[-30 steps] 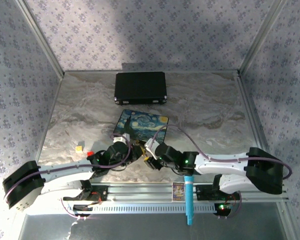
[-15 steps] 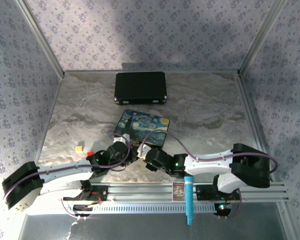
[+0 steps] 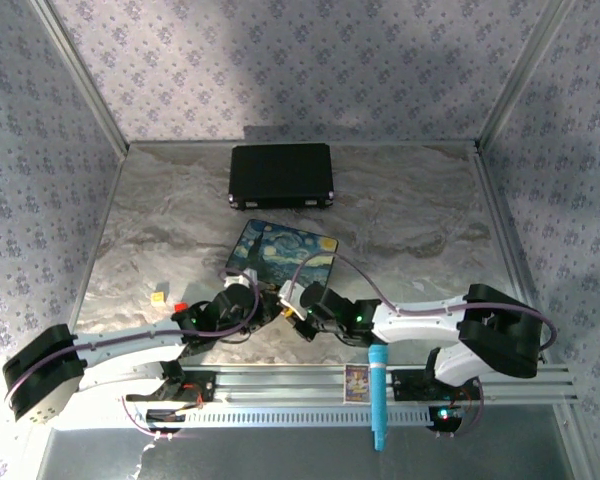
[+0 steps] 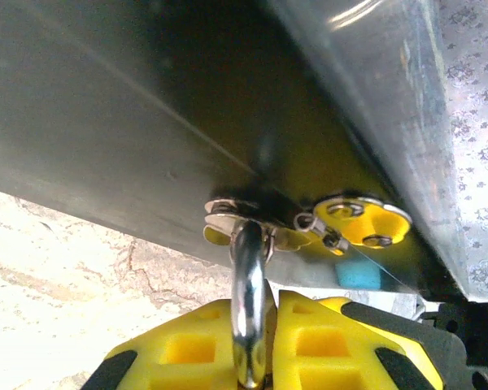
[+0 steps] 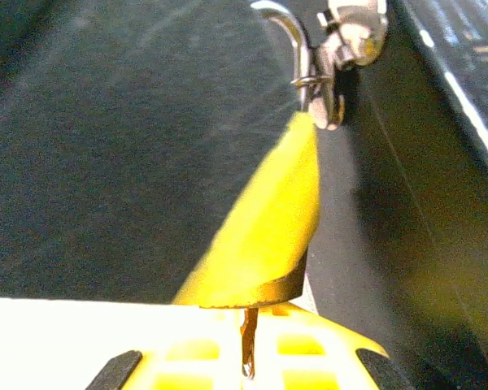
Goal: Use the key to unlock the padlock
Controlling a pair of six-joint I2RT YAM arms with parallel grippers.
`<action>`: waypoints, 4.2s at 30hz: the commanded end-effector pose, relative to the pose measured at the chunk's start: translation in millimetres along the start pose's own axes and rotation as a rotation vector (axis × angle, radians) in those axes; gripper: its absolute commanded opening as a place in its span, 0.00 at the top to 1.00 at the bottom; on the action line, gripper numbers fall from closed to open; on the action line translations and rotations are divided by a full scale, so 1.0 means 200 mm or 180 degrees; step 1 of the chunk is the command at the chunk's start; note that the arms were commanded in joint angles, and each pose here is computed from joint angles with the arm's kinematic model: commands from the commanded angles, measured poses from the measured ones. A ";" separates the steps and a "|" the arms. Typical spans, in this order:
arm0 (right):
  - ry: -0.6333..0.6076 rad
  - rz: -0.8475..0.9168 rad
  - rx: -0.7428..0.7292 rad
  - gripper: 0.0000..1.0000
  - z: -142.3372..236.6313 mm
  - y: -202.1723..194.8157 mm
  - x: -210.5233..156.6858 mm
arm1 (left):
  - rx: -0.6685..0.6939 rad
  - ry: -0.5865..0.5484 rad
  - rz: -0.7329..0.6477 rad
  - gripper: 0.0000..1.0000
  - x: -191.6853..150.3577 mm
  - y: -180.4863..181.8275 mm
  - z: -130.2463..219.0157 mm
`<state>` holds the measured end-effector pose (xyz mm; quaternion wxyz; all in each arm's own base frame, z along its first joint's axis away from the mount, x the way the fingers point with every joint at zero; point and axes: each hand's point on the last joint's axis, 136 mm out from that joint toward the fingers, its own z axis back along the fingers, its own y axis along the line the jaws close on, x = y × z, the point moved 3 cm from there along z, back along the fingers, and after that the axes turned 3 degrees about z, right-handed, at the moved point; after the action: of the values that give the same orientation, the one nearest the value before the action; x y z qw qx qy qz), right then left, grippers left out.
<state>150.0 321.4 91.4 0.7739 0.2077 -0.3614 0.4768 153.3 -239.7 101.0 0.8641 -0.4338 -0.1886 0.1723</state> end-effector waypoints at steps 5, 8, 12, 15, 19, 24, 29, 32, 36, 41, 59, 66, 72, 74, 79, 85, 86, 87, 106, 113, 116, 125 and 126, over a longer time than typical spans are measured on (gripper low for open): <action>-0.0479 -0.0785 0.0458 0.89 0.08 -0.03 0.04 | -0.0138 0.0051 -0.0073 1.00 -0.02 -0.04 0.02; -0.0486 -0.0839 0.0431 0.87 0.10 -0.04 0.03 | -0.0131 0.0049 -0.0084 1.00 -0.02 -0.04 0.01; -0.0406 -0.0965 0.0399 0.73 0.10 -0.05 -0.01 | -0.0124 0.0051 -0.0085 1.00 -0.02 -0.04 0.01; -0.0385 -0.1146 0.0187 0.66 0.12 -0.11 -0.05 | -0.0139 0.0056 -0.0078 1.00 -0.02 -0.05 0.01; -0.0402 -0.1262 0.0074 0.63 0.13 -0.14 -0.08 | -0.0130 0.0055 -0.0078 1.00 -0.02 -0.04 0.01; -0.0474 -0.1291 0.0055 0.53 0.20 -0.12 -0.04 | -0.0040 0.0024 -0.0107 1.00 -0.01 -0.02 0.00; -0.0535 -0.1922 -0.0484 0.17 0.38 -0.24 -0.03 | 0.0096 0.0008 -0.0137 1.00 -0.01 0.02 -0.02; -0.0457 -0.2583 -0.0926 0.06 0.51 -0.36 -0.07 | 0.0205 0.0001 -0.0184 1.00 -0.01 0.04 -0.03; -0.0311 -0.2957 -0.0986 0.02 0.51 -0.49 -0.07 | 0.0322 -0.0011 -0.0234 1.00 -0.01 0.06 -0.05; 0.0133 -0.2949 -0.1057 0.04 0.38 -0.54 -0.01 | 0.0452 0.0040 -0.0262 1.00 -0.02 0.10 -0.07; 0.0880 -0.3068 -0.1389 0.10 0.14 -0.58 -0.25 | 0.2279 -0.0130 -0.1349 0.90 0.11 0.47 0.10; 0.0895 -0.3064 -0.1312 0.10 0.11 -0.58 -0.25 | 0.2189 -0.0124 -0.1374 0.77 0.10 0.44 0.01; 0.0899 -0.3067 -0.1281 0.11 0.09 -0.57 -0.26 | 0.2013 -0.0184 -0.1406 0.74 0.11 0.41 -0.05; 0.0916 -0.3062 -0.1279 0.11 0.09 -0.57 -0.27 | 0.2037 -0.0206 -0.1416 0.74 0.11 0.40 -0.06; 0.0910 -0.3071 -0.1287 0.11 0.09 -0.57 -0.28 | 0.2356 -0.0221 -0.1471 0.77 0.13 0.44 -0.02; 0.0933 -0.3065 -0.1311 0.11 0.09 -0.58 -0.30 | 0.2526 -0.0338 -0.1613 1.00 0.18 0.44 0.10; 0.0927 -0.3068 -0.1308 0.11 0.09 -0.59 -0.30 | 0.2493 -0.0336 -0.1625 1.00 0.18 0.43 0.11; 0.0931 -0.3074 -0.1316 0.11 0.09 -0.60 -0.30 | 0.2441 -0.0294 -0.1633 1.00 0.18 0.42 0.11; 0.0257 -0.1949 -0.1240 0.01 0.23 -0.78 0.04 | 0.0526 0.0319 -0.0380 1.00 0.00 0.11 0.07; -0.0107 -0.1252 -0.1166 0.06 0.40 -0.59 0.14 | 0.0414 0.0097 0.0017 1.00 0.02 0.15 0.05; -0.0322 -0.0762 -0.1067 0.18 0.40 -0.39 0.14 | 0.0333 0.0034 0.0160 1.00 0.03 0.15 0.04; -0.0580 -0.0090 -0.0451 0.35 0.26 0.11 0.12 | 0.0227 0.0023 0.0264 1.00 0.05 0.07 0.04; -0.0610 -0.0058 -0.0426 0.37 0.23 0.14 0.13 | 0.0210 0.0026 0.0273 1.00 0.05 0.06 0.04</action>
<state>118.6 300.9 135.9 0.7779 0.1966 -0.4229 0.4212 143.8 -209.8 72.1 0.8956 -0.3691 -0.1429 0.2029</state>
